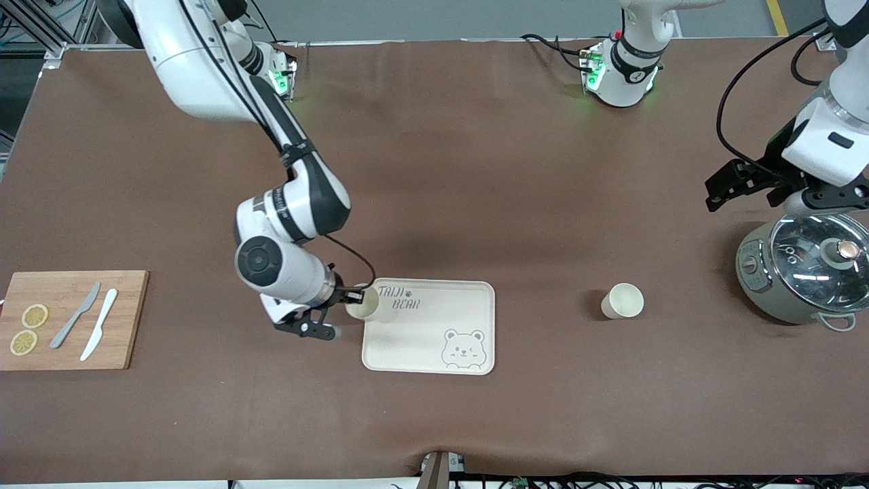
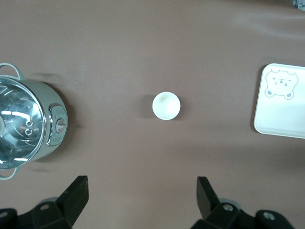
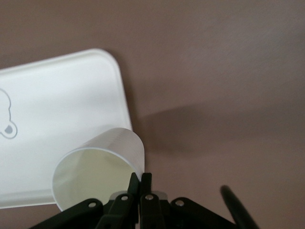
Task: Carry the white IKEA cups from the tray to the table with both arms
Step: 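Carry the cup with the right gripper beside the cutting board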
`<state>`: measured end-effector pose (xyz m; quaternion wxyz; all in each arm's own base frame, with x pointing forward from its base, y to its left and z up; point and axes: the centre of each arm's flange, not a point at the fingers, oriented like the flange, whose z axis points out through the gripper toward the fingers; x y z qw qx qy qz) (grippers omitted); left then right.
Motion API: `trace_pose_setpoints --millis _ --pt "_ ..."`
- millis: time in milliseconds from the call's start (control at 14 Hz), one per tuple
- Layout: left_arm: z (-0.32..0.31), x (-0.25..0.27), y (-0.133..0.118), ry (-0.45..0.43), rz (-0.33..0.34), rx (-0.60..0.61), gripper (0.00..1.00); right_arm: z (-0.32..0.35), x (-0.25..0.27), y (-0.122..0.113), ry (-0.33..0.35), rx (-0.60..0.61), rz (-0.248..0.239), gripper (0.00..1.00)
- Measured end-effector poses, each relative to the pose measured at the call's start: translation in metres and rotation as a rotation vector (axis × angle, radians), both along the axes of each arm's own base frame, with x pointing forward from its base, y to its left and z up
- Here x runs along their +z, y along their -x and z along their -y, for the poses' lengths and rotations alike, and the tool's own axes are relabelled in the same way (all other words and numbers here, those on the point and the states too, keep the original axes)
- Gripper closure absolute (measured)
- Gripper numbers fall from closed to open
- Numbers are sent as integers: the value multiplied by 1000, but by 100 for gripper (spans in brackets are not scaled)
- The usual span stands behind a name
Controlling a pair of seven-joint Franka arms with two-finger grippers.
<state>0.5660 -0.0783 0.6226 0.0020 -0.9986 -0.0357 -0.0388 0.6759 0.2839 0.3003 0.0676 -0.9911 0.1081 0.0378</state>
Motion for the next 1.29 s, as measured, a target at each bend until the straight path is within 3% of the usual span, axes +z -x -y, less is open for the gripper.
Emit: trace_pose_setpoints --millis 286,571,786,1071,1286 --pt "3 4 7 -5 -31 -7 0 71 6 -27 -1 -55 7 98" --pt "25 16 13 -3 -8 -46 0 178 15 -32 6 -41 -119 98" --pt "25 19 14 -3 -2 -46 0 250 26 -35 -11 -51 -120 98" --pt "28 24 18 -4 4 -51 0 312 0 -22 46 -16 -161 98" --pt "18 28 26 -12 4 -69 0 355 -17 -7 35 18 -186 98"
